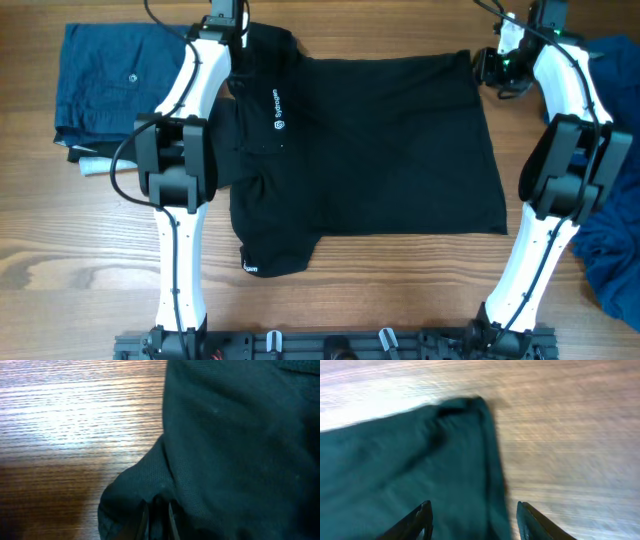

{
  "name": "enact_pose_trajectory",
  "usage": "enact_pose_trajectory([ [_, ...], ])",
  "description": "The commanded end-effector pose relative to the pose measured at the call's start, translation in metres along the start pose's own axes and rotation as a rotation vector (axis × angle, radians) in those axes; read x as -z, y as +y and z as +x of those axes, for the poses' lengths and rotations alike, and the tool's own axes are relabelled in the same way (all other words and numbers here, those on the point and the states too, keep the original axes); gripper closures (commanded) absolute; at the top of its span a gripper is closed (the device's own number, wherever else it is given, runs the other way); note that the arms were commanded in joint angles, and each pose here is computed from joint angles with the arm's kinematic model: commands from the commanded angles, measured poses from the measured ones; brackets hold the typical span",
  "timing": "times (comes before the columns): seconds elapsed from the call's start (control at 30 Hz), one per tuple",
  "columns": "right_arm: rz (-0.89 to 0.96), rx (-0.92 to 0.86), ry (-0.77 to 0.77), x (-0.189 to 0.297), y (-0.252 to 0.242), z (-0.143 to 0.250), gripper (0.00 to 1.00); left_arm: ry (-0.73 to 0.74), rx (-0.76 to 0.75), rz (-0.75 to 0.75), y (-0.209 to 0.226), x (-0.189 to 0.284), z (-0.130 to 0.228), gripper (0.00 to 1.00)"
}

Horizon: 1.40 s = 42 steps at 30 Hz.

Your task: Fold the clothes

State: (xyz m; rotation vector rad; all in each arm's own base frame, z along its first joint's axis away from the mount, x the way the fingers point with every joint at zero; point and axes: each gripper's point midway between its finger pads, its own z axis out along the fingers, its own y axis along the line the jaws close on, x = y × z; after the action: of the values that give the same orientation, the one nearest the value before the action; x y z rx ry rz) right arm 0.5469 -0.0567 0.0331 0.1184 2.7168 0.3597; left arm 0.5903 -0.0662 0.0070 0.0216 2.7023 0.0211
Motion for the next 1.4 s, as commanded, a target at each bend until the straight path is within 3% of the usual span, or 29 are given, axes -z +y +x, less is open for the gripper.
enact_pose_trajectory([
  [0.0, -0.046, -0.005, -0.023, -0.006, 0.02, -0.009, 0.44, 0.017, 0.006, -0.01, 0.0, -0.011, 0.006, 0.84],
  [0.17, -0.04, -0.006, -0.033, -0.017, 0.018, -0.011, 0.46, 0.025, 0.006, -0.011, 0.001, -0.011, 0.008, 0.83],
  [0.27, -0.1, 0.029, -0.049, -0.022, 0.029, -0.014, 0.73, 0.028, 0.005, -0.011, 0.001, -0.011, 0.009, 0.83],
  [0.3, -0.104, 0.028, -0.051, -0.024, 0.031, -0.015, 0.78, 0.028, 0.005, -0.011, 0.001, -0.011, 0.009, 0.83],
  [0.53, -0.078, 0.148, -0.096, -0.039, 0.052, -0.025, 0.67, 0.031, 0.006, -0.012, 0.001, -0.011, 0.01, 0.83],
  [0.73, 0.092, 0.164, -0.12, -0.044, 0.039, -0.032, 0.73, 0.038, 0.005, -0.012, 0.001, -0.011, 0.011, 0.84],
  [1.13, 0.141, 0.11, -0.064, -0.09, 0.015, -0.009, 0.83, 0.038, 0.005, -0.012, 0.001, -0.011, 0.011, 0.84],
  [1.37, 0.219, 0.069, -0.213, -0.091, -0.005, -0.043, 0.84, 0.042, 0.005, -0.013, 0.001, -0.011, 0.012, 0.85],
])
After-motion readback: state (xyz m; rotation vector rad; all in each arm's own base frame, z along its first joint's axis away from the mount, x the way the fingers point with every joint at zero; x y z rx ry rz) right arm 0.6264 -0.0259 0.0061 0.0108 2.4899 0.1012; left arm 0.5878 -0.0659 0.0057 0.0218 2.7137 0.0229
